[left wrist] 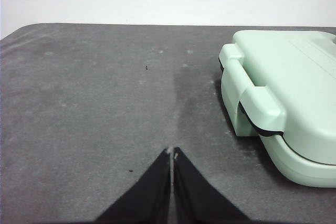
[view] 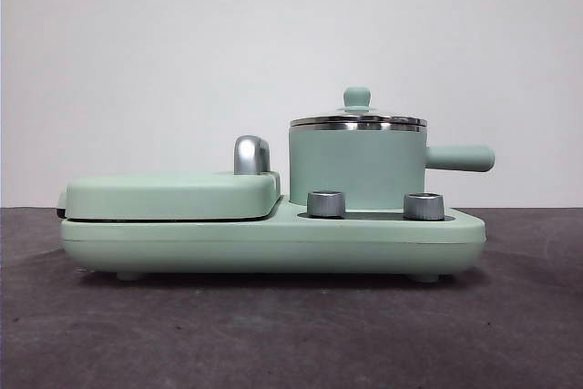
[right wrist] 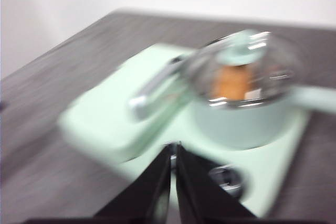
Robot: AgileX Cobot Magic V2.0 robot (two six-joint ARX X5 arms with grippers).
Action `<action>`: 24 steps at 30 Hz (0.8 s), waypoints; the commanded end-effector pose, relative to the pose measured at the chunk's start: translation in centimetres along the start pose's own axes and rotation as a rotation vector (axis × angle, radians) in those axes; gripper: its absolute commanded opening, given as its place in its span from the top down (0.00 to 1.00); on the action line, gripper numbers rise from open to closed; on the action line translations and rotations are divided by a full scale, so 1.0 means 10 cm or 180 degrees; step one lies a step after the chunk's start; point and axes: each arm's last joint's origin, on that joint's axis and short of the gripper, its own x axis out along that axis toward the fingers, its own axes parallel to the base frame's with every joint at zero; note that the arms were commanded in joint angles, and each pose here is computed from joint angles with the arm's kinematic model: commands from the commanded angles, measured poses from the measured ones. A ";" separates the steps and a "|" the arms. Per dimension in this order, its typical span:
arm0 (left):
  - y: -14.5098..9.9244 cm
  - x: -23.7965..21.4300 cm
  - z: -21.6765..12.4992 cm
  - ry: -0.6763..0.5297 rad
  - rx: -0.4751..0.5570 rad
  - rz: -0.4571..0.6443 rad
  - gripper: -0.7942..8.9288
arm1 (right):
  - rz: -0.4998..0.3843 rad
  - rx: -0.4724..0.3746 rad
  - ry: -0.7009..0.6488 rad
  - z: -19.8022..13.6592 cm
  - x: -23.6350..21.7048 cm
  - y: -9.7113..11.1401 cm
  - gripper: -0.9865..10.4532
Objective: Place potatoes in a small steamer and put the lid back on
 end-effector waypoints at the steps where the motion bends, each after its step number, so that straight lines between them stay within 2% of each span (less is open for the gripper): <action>1: 0.00 0.02 -0.05 0.0022 0.0027 0.0012 0.91 | -0.0426 -0.0168 -0.0332 -0.30 -0.01 -0.24 0.90; 6: 0.00 0.02 -0.05 0.0023 0.0027 0.0011 0.91 | -0.1376 -0.0082 -0.0471 -0.84 -0.14 -0.58 0.90; 9: 0.00 0.02 -0.05 0.0023 0.0027 0.0011 0.91 | -0.1663 -0.0030 -0.0548 -1.02 -0.21 -0.68 0.90; 15: 0.00 0.02 -0.05 0.0023 0.0027 0.0011 0.91 | -0.2004 0.0058 -0.0549 -1.16 -0.32 -0.76 0.90; 24: 0.00 0.02 -0.05 0.0014 0.0027 0.0011 0.91 | -0.2075 0.0115 -0.0311 -1.28 -0.31 -0.79 0.90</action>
